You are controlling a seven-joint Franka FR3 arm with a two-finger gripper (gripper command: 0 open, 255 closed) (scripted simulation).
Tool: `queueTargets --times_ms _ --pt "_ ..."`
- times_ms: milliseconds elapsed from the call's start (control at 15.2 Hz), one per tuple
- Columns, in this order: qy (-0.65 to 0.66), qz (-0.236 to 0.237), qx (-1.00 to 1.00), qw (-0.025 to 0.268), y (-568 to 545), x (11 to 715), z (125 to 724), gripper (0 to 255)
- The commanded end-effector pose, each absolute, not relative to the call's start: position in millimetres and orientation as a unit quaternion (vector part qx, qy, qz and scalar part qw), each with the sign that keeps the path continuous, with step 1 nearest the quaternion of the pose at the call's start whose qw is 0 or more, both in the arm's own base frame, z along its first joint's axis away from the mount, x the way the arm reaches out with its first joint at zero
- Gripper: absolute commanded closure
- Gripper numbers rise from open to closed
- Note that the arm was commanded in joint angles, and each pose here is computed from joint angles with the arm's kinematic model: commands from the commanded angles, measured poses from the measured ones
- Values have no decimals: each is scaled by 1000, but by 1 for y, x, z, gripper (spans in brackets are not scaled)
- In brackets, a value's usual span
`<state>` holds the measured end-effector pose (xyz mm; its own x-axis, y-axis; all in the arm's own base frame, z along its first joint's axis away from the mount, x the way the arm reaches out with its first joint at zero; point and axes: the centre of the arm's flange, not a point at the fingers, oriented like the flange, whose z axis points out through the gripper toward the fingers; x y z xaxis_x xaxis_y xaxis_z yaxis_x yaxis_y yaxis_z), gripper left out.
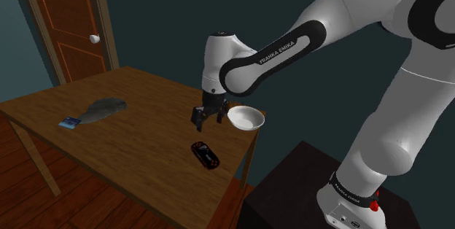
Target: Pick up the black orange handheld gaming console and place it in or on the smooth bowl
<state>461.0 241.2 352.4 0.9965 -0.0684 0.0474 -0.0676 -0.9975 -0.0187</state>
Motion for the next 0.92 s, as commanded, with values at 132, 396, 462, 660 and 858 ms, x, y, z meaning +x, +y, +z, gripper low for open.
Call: queueTargets --times_ms 132,396,462,660,858 --pt "30 -26 -999 12 274 481 314 0" --pt "29 -26 -999 13 291 491 287 0" --pt "29 -26 -999 13 291 491 281 0" --pt "29 -26 -999 13 291 492 266 0" --pt "29 -26 -999 13 292 492 257 0"
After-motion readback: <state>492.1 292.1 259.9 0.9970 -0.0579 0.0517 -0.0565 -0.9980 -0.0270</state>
